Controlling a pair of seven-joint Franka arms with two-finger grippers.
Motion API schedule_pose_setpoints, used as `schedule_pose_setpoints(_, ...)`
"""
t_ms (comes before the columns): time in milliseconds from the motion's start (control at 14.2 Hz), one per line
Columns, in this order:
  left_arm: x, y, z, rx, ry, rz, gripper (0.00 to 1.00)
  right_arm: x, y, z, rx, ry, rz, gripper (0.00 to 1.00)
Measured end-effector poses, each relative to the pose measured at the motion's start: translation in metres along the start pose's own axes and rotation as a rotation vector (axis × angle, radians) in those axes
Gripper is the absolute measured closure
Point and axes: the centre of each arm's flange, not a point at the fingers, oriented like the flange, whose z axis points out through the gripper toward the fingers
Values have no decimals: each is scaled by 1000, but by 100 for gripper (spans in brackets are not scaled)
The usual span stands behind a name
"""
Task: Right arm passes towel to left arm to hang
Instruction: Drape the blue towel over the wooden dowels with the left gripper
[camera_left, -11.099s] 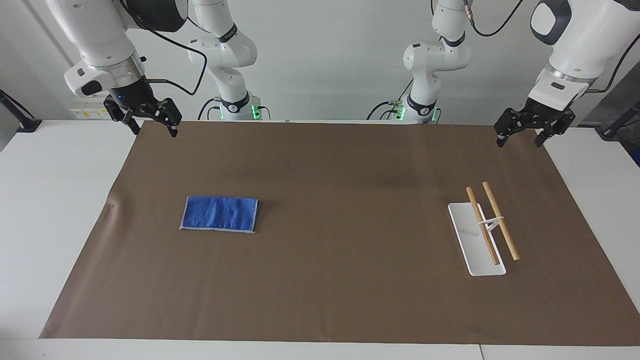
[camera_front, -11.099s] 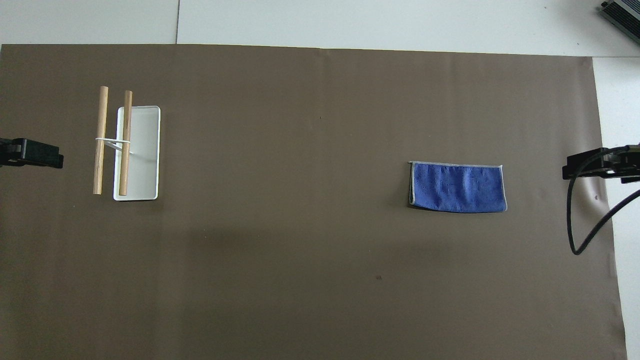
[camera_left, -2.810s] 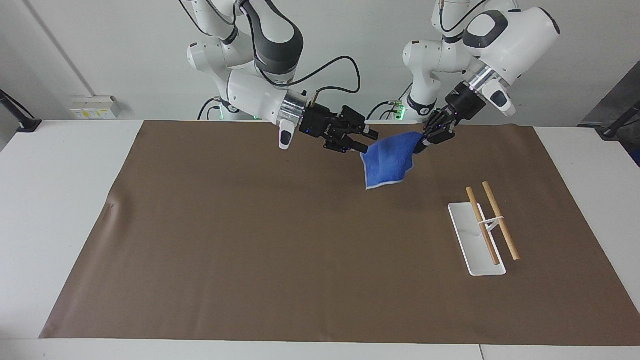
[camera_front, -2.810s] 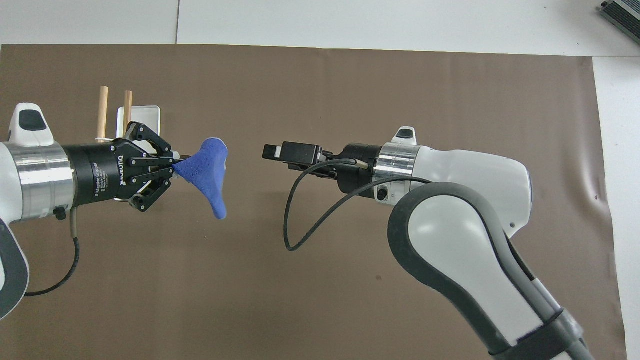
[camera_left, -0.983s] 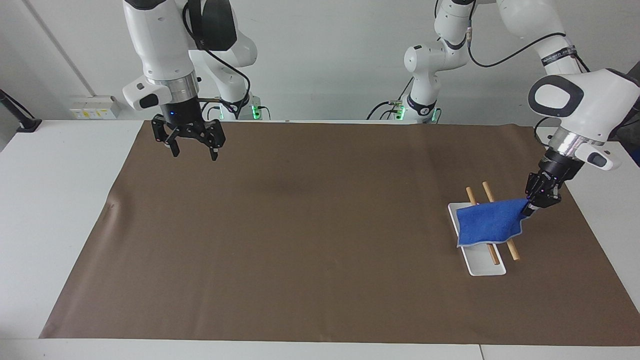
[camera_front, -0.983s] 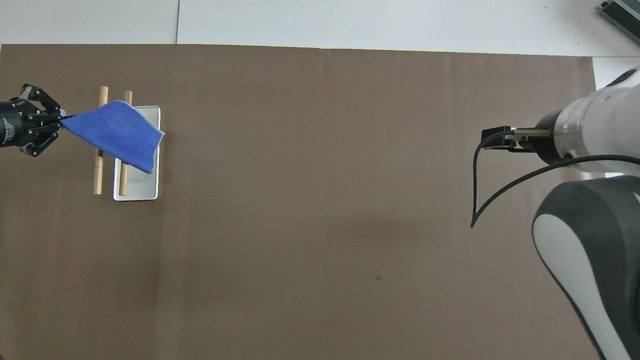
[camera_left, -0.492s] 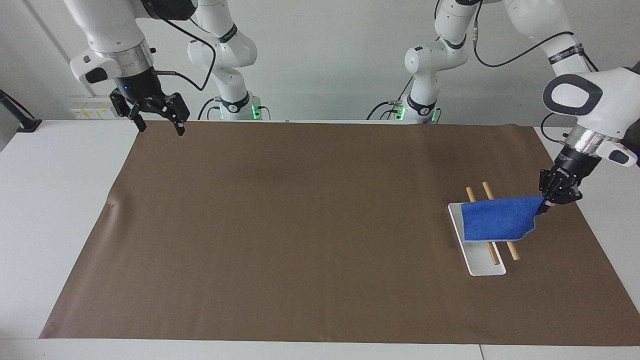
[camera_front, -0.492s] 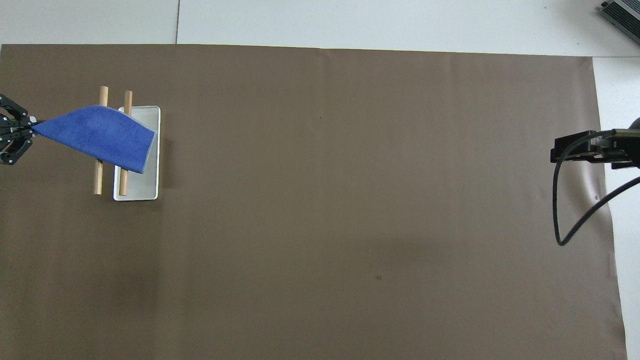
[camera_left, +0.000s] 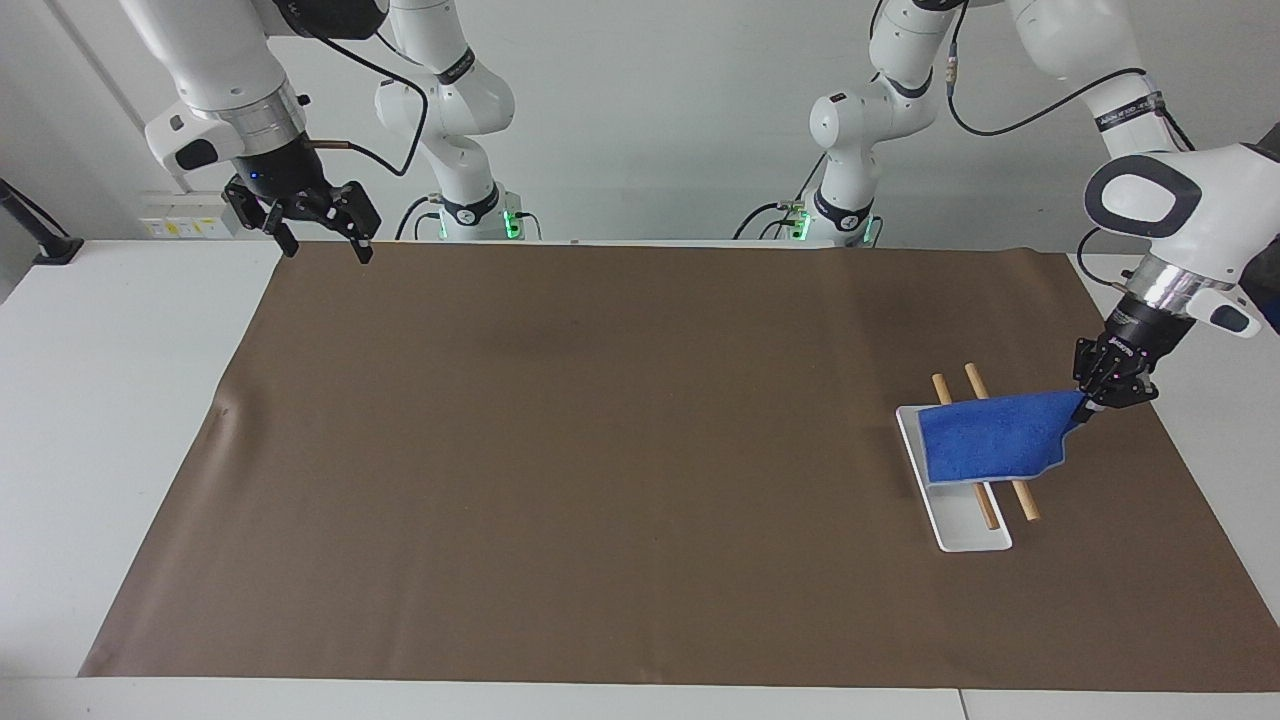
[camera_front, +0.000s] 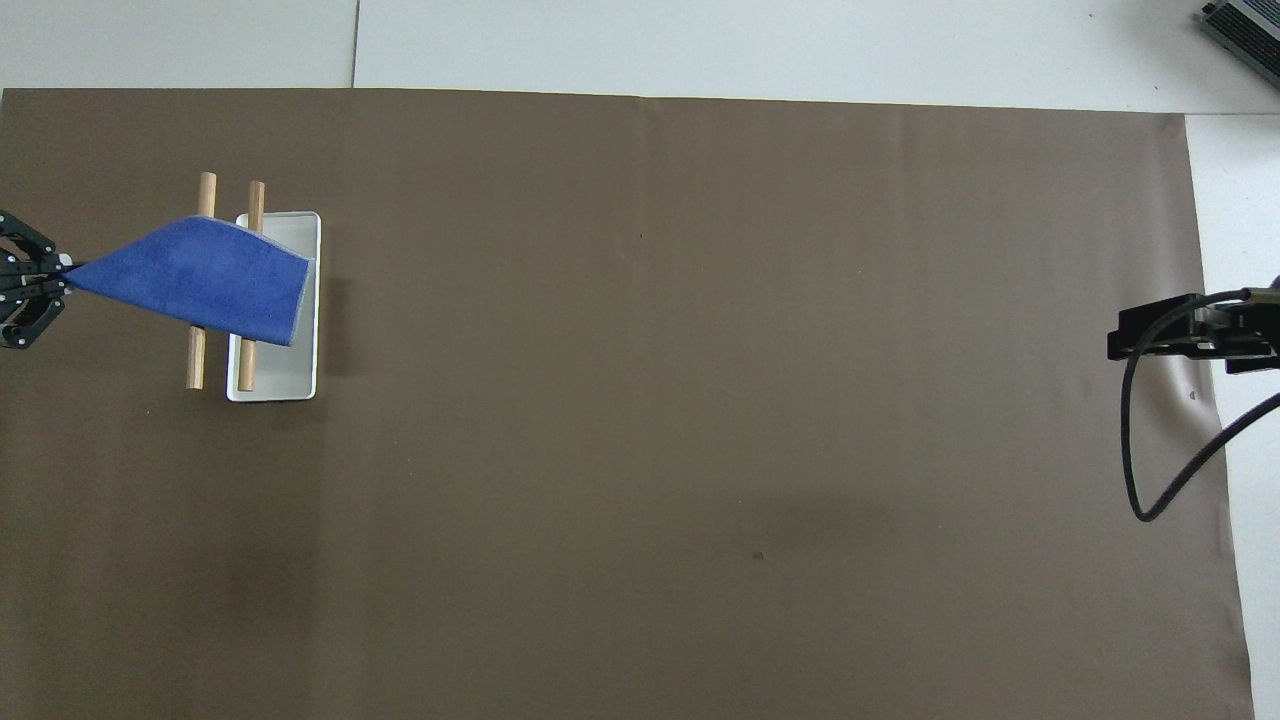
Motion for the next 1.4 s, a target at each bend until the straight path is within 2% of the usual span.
schedule_pose_setpoints(70, 8, -3, -3, -3, 7, 45, 89, 0, 3, 0, -6, 1, -17, 0)
schedule_pose_setpoints(281, 20, -8, -8, -6, 16, 155, 53, 5, 21, -2, -16, 6, -18, 0)
schedule_pose_setpoints(562, 15, -6, -7, -6, 13, 178, 9, 17, 26, -2, -16, 10, -10, 0)
schedule_pose_setpoints(632, 15, -6, -7, -6, 13, 179, 1, 17, 25, -2, -13, 10, -11, 0)
schedule_pose_setpoints(843, 14, -6, -9, -4, 8, 182, 0, 15, 21, -1, -13, -4, -17, 0)
schedule_pose_setpoints(1124, -1, -6, -18, 25, -37, 207, 0, 15, 22, -1, -13, -5, -16, 0)
schedule_pose_setpoints(1264, -22, 1, -22, 31, -49, 248, 0, 15, 23, -1, -13, -5, -15, 0)
schedule_pose_setpoints(1405, -51, 4, -19, 97, -62, 337, 0, 15, 24, 0, -13, -7, -13, 0)
